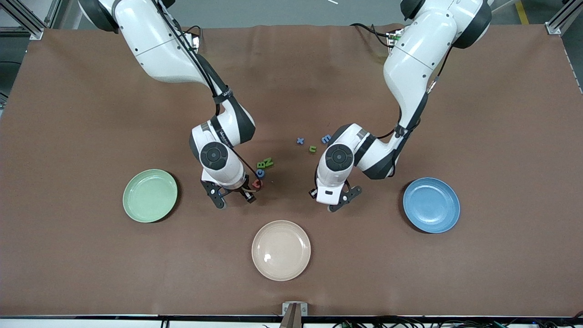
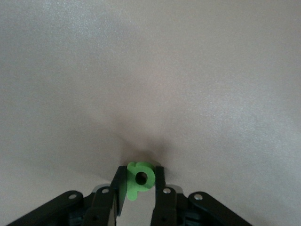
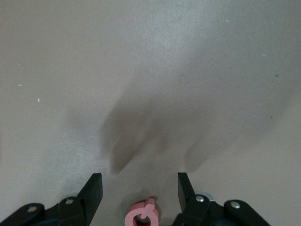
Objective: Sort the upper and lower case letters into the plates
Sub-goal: 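Carry the green p to the blue plate while the right gripper carries pink a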
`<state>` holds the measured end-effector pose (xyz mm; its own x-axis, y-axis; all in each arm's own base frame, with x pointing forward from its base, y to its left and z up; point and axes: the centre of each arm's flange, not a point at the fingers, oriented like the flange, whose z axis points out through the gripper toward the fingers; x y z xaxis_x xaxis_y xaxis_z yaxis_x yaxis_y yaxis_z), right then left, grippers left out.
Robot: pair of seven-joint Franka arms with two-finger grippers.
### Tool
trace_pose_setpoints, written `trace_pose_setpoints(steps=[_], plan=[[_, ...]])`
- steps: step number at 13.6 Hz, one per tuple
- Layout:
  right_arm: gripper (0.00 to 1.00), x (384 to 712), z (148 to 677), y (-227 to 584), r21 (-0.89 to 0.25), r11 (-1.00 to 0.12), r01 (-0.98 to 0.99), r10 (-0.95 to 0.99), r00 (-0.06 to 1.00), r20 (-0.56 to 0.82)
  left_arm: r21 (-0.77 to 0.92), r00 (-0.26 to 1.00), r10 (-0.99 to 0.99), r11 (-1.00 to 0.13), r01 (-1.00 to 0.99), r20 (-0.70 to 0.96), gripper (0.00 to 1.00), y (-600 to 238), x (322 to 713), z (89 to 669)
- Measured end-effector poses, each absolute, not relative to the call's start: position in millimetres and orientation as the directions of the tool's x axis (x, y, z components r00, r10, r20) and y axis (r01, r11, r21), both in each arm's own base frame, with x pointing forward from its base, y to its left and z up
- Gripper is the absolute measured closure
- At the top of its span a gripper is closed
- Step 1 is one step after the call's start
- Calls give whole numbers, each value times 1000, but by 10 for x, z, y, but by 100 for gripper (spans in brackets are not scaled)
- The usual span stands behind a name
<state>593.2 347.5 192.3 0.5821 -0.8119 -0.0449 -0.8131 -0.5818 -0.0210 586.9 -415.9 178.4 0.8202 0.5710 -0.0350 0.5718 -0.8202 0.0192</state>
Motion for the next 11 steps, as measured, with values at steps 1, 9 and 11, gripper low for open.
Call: trace_pose_setpoints(steps=[1, 9, 11], plan=[[27, 5926, 1896, 3491, -25, -576, -817, -816, 577, -44, 17, 821, 570, -821, 571, -28, 72, -4139, 5886, 1784], [27, 5688, 1800, 3879, -32, -547, -837, -835, 548, -44, -80, 810, 586, -806, 586, 23, 72, -2748, 6541, 2734], [29, 5654, 1800, 3930, -32, -546, -837, -836, 547, -44, -102, 837, 547, -832, 545, 9, 72, -2157, 6572, 2853]])
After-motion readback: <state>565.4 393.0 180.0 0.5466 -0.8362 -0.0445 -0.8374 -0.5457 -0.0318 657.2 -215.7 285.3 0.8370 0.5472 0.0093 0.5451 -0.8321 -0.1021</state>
